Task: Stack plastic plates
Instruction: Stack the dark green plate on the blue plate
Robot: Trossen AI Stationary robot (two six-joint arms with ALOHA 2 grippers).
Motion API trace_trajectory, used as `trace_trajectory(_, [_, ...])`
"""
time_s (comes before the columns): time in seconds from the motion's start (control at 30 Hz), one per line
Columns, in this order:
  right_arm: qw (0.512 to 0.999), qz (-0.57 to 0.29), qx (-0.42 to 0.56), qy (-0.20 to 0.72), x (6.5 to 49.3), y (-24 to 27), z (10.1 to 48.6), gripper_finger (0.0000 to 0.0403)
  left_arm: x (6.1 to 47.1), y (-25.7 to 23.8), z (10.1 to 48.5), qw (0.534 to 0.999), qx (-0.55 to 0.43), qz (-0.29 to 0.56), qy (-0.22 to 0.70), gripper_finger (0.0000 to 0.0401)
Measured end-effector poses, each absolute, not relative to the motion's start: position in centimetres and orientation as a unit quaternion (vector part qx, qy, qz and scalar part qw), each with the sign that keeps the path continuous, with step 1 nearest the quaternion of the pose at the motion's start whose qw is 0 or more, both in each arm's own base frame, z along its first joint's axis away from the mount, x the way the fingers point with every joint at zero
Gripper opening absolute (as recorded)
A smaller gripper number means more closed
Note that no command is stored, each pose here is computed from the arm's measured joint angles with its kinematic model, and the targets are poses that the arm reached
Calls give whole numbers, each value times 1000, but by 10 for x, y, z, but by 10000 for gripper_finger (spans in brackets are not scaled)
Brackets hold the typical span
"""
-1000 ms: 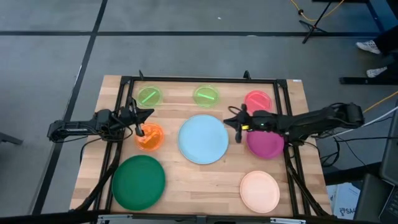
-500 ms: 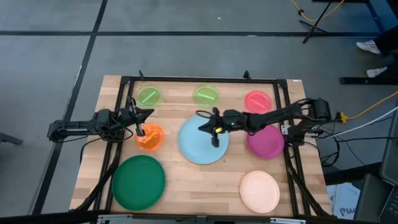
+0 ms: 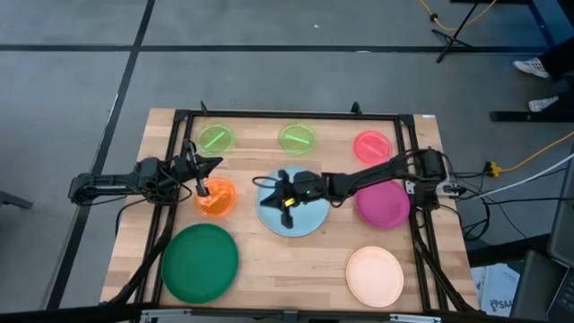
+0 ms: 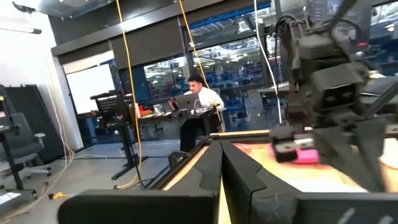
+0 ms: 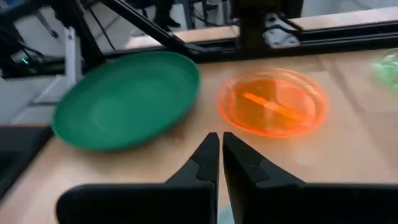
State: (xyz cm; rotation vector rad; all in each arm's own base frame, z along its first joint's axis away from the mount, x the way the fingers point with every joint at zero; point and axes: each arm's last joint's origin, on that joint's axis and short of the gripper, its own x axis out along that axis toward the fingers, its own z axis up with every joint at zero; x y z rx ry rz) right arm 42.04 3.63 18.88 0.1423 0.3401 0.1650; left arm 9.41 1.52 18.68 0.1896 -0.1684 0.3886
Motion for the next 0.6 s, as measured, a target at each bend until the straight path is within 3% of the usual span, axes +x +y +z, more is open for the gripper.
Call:
trace_trajectory(0.23, [975,86,122,162,453,56,188,29,94,15,187,973,93,193,-84,5])
trace_trajectory(0.6, [957,41,137,251,497,86,175,178,95,15,183,976,80,189,-70,5])
